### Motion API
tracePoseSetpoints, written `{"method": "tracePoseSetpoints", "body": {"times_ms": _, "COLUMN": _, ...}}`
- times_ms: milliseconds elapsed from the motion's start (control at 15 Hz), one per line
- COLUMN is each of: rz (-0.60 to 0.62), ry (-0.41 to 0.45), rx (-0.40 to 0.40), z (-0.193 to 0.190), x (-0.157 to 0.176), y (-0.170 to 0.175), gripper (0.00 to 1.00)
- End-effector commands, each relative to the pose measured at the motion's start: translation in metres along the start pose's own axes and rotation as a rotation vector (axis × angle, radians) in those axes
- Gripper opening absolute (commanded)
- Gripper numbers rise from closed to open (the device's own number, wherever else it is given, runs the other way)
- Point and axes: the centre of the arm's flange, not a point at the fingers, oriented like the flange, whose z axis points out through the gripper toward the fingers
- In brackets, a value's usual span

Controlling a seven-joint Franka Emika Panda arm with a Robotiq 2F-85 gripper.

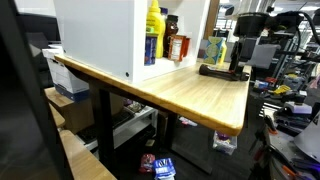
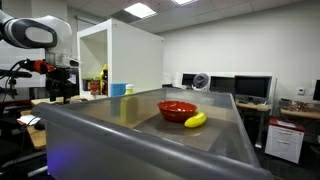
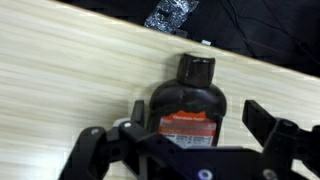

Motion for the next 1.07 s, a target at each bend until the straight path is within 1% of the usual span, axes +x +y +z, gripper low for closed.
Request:
{"method": "tracePoseSetpoints", "body": {"times_ms": 0, "rz": -0.008, "ry": 0.030, "rx": -0.031, "z": 0.0144, "x": -0.0246, "y": 0.0002, "gripper": 1.00}}
{"method": "tracePoseSetpoints", "body": {"times_ms": 200, "rz": 0.016, "ry": 0.006, "rx": -0.039, "z": 0.0187, "x": -0.0245, "y": 0.0015, "gripper": 1.00}}
{"method": "tracePoseSetpoints", "body": {"times_ms": 267, "rz": 0.028, "ry": -0.006, "rx": -0.047, "z": 0.0188, "x": -0.0246, "y": 0.0013, "gripper": 0.94}}
{"method": "tracePoseSetpoints", "body": {"times_ms": 333, "rz": 0.035, "ry": -0.007, "rx": -0.050, "z": 0.0189, "x": -0.0246, "y": 0.0010, "gripper": 0.75}}
{"method": "tracePoseSetpoints", "body": {"times_ms": 467, "rz": 0.045, "ry": -0.016, "rx": -0.055, "z": 0.0181, "x": -0.0245, "y": 0.0002, "gripper": 0.65}}
{"method": "tracePoseSetpoints", "body": {"times_ms": 533, "rz": 0.051, "ry": -0.024, "rx": -0.059, "z": 0.0165, "x": -0.0246, "y": -0.0013, "gripper": 0.59}}
{"method": "tracePoseSetpoints", "body": {"times_ms": 667, "rz": 0.065, "ry": -0.026, "rx": -0.068, "z": 0.0115, "x": -0.0236, "y": -0.0045, "gripper": 0.50}}
{"method": "tracePoseSetpoints", "body": {"times_ms": 733, "rz": 0.067, "ry": -0.029, "rx": -0.067, "z": 0.0125, "x": -0.0245, "y": -0.0052, "gripper": 0.50}}
{"method": "tracePoseSetpoints", "body": {"times_ms": 800, "rz": 0.071, "ry": -0.023, "rx": -0.062, "z": 0.0120, "x": -0.0254, "y": -0.0051, "gripper": 0.46}}
{"method": "tracePoseSetpoints", "body": {"times_ms": 867, "rz": 0.072, "ry": -0.020, "rx": -0.060, "z": 0.0125, "x": -0.0249, "y": -0.0054, "gripper": 0.45}}
{"method": "tracePoseSetpoints", "body": {"times_ms": 1000, "rz": 0.055, "ry": 0.009, "rx": -0.041, "z": 0.0116, "x": -0.0224, "y": -0.0055, "gripper": 0.38}}
